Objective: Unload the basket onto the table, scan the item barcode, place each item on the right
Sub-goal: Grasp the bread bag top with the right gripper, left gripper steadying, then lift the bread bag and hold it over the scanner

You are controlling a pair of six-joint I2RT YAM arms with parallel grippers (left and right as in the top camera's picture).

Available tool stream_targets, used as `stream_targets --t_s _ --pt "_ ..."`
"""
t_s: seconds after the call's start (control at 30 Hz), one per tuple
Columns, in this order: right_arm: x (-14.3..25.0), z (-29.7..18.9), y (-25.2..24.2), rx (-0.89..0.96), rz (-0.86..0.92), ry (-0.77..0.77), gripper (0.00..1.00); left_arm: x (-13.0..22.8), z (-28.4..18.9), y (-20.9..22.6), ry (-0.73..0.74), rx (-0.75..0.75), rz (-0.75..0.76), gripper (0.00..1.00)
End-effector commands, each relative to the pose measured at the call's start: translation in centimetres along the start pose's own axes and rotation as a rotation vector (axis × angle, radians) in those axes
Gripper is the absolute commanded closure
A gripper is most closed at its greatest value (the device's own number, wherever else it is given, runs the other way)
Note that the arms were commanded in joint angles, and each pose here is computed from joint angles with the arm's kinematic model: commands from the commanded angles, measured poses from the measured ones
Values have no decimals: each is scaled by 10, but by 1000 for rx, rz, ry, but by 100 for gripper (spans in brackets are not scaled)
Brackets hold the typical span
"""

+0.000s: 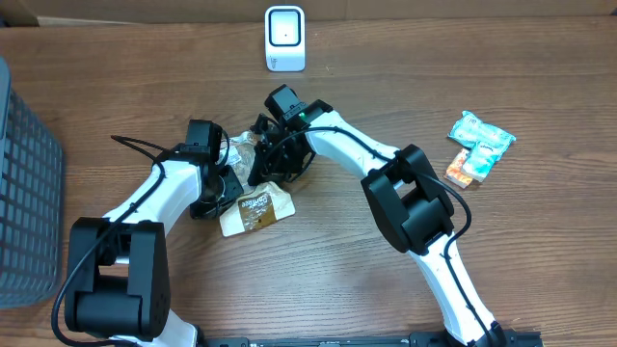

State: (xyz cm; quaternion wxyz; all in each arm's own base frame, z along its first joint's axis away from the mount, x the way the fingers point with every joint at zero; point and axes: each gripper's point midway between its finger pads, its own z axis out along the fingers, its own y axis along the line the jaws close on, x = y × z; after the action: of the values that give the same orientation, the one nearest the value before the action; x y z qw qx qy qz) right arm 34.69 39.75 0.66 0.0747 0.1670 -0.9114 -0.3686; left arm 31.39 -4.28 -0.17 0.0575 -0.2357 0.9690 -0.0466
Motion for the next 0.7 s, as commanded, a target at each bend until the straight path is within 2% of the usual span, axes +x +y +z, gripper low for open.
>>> stream_targets --t_s 0.0,0.2,0.53,0.67 --pt "-6 -6 -18 -19 52 -3 96 20 17 5 104 -1 7 96" --pt "-14 -60 -25 -56 86 -46 96 -4 -17 -13 86 12 54 96" --pt "-14 -165 19 6 -92 -216 96 -62 -139 -58 -105 123 144 96" --pt "-9 -215 46 17 -178 -319 96 -75 -178 -61 -164 140 144 96"
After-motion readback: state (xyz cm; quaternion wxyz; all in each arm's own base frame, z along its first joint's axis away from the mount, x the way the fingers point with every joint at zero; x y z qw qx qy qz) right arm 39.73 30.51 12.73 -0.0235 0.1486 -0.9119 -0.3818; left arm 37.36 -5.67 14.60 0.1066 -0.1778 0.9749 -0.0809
